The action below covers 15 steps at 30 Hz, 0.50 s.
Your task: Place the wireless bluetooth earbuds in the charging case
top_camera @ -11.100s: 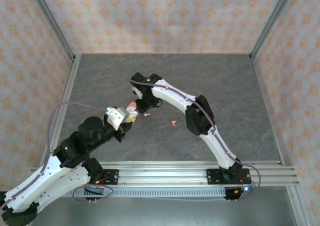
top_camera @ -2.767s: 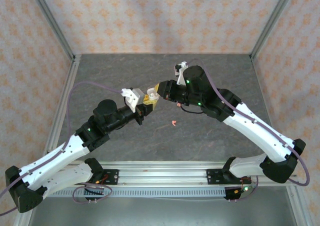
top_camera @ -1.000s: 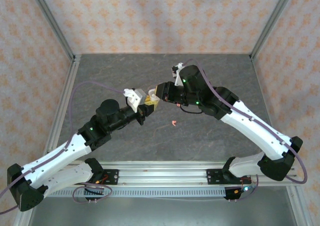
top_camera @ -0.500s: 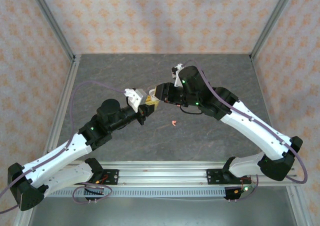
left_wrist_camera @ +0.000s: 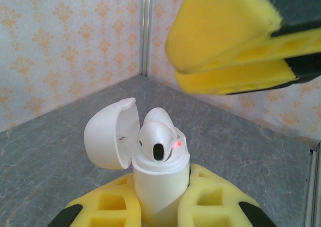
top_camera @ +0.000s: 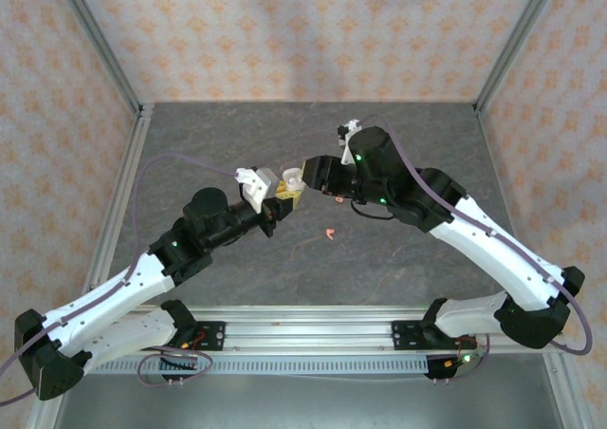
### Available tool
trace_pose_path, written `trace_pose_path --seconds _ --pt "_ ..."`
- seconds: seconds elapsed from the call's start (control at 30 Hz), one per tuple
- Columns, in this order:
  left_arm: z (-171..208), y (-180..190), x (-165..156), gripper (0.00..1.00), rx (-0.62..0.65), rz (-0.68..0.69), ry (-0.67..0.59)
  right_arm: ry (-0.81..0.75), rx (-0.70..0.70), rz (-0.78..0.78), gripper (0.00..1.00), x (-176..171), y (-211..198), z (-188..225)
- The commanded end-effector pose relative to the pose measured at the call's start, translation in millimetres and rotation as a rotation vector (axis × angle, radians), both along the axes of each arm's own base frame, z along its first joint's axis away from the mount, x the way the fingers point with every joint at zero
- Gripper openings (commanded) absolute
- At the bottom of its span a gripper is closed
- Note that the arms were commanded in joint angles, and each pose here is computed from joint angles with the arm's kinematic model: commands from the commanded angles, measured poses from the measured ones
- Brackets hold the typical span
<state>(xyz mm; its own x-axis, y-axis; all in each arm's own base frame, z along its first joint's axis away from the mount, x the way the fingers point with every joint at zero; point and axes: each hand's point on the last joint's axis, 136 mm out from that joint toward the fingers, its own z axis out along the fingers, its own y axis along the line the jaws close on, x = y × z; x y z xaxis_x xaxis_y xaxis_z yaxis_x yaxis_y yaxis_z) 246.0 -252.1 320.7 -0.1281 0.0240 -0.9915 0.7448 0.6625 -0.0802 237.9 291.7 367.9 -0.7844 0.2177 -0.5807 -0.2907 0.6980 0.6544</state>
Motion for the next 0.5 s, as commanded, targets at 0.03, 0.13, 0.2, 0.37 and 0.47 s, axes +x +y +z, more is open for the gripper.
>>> trace_pose_path --seconds 0.03,0.13,0.2,0.37,0.47 --pt "26 1 -5 0.0 -0.048 -0.012 -0.054 -0.047 -0.004 -0.035 0.41 3 -18 18" --pt "27 0 -8 0.0 -0.045 -0.028 -0.05 -0.029 0.012 -0.031 0.41 7 -23 19" --pt "25 -2 -10 0.0 -0.039 -0.047 -0.042 0.0 0.027 -0.022 0.41 12 -27 19" --pt "23 -12 -15 0.0 -0.033 -0.109 -0.01 0.046 0.051 0.011 0.41 19 -27 15" --pt "22 -17 -16 0.0 -0.039 -0.131 0.003 0.071 0.065 0.045 0.42 20 -22 10"
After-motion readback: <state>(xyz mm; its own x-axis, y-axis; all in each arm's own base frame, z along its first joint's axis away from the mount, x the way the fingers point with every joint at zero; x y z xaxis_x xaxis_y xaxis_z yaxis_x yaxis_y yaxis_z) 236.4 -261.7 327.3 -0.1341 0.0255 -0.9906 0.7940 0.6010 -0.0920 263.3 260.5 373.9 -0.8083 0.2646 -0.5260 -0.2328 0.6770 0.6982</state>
